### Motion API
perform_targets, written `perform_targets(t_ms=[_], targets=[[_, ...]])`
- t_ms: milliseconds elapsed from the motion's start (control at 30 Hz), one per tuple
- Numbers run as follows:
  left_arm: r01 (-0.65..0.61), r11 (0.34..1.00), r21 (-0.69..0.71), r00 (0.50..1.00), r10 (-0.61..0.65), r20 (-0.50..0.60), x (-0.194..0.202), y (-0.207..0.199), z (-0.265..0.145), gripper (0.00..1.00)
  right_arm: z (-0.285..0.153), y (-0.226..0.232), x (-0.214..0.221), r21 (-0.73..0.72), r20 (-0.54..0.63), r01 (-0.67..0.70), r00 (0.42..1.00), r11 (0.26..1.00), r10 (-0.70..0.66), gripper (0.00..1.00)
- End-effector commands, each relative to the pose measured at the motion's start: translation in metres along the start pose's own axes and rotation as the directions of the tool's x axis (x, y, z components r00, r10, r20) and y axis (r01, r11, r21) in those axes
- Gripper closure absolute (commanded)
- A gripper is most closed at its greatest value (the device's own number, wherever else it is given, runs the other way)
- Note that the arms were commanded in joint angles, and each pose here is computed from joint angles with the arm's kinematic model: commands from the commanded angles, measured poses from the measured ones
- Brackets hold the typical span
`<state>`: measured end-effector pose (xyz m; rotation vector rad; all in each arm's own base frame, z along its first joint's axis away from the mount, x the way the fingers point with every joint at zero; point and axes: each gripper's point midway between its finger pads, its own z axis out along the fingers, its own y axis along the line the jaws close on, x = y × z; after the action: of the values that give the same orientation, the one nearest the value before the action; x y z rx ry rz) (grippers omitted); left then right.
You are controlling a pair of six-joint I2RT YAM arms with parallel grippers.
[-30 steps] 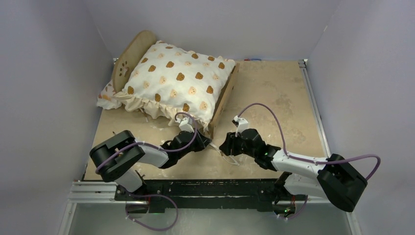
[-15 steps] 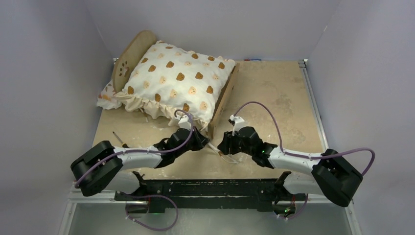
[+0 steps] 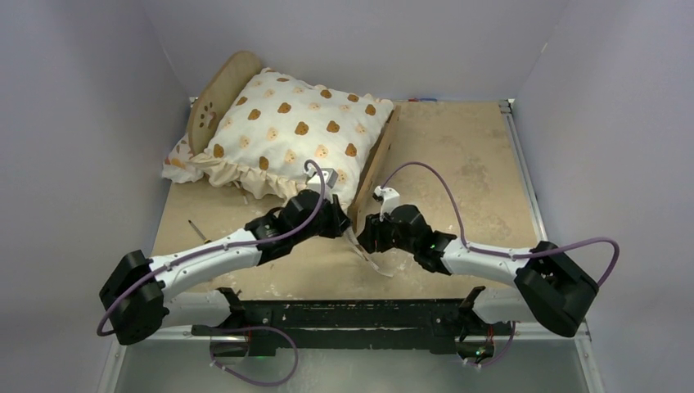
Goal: Set up the pet bed
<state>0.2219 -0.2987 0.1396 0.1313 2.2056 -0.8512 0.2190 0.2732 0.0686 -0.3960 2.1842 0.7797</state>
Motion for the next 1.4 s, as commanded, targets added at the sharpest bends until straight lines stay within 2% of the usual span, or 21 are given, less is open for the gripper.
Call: perform_targets(t_ms=[0, 300, 600, 767, 967, 1167, 1367], targets=[[-0.157, 0.984, -0.084, 0.988, 0.157, -0.01, -0.025, 0.003, -0.025, 1.0, 0.004, 0.006, -0.006, -0.014, -0.014, 0.046, 0.999, 0.999, -0.046, 0.5], [-0.281, 0.941, -0.188, 0.96, 0.277, -0.044, -0.044, 0.015, -0.045, 1.0, 0.017, 0.013, 0.014, -0.002, -0.087, 0.082, 0.993, 0.997, -0.081, 0.53], [-0.269, 0.946, -0.183, 0.963, 0.26, -0.069, -0.026, 0.025, -0.041, 1.0, 0.019, 0.039, 0.021, -0.064, -0.077, 0.118, 0.989, 0.991, -0.123, 0.51], [-0.276, 0.944, -0.181, 0.961, 0.269, -0.065, -0.029, 0.025, -0.046, 1.0, 0.022, 0.031, 0.028, -0.011, -0.092, 0.108, 0.99, 0.994, -0.109, 0.51], [-0.286, 0.939, -0.191, 0.958, 0.282, -0.047, -0.037, 0.024, -0.054, 1.0, 0.013, 0.032, -0.005, 0.035, 0.028, 0.055, 0.998, 0.998, -0.056, 0.58], [-0.281, 0.941, -0.186, 0.96, 0.274, -0.066, -0.027, 0.029, -0.052, 1.0, 0.005, 0.036, -0.034, 0.055, 0.136, 0.006, 0.991, 0.998, -0.013, 0.56], [-0.27, 0.949, -0.166, 0.963, 0.262, -0.068, -0.023, 0.026, -0.049, 1.0, 0.026, 0.058, -0.037, -0.05, 0.147, 0.004, 0.989, 0.999, 0.004, 0.55]])
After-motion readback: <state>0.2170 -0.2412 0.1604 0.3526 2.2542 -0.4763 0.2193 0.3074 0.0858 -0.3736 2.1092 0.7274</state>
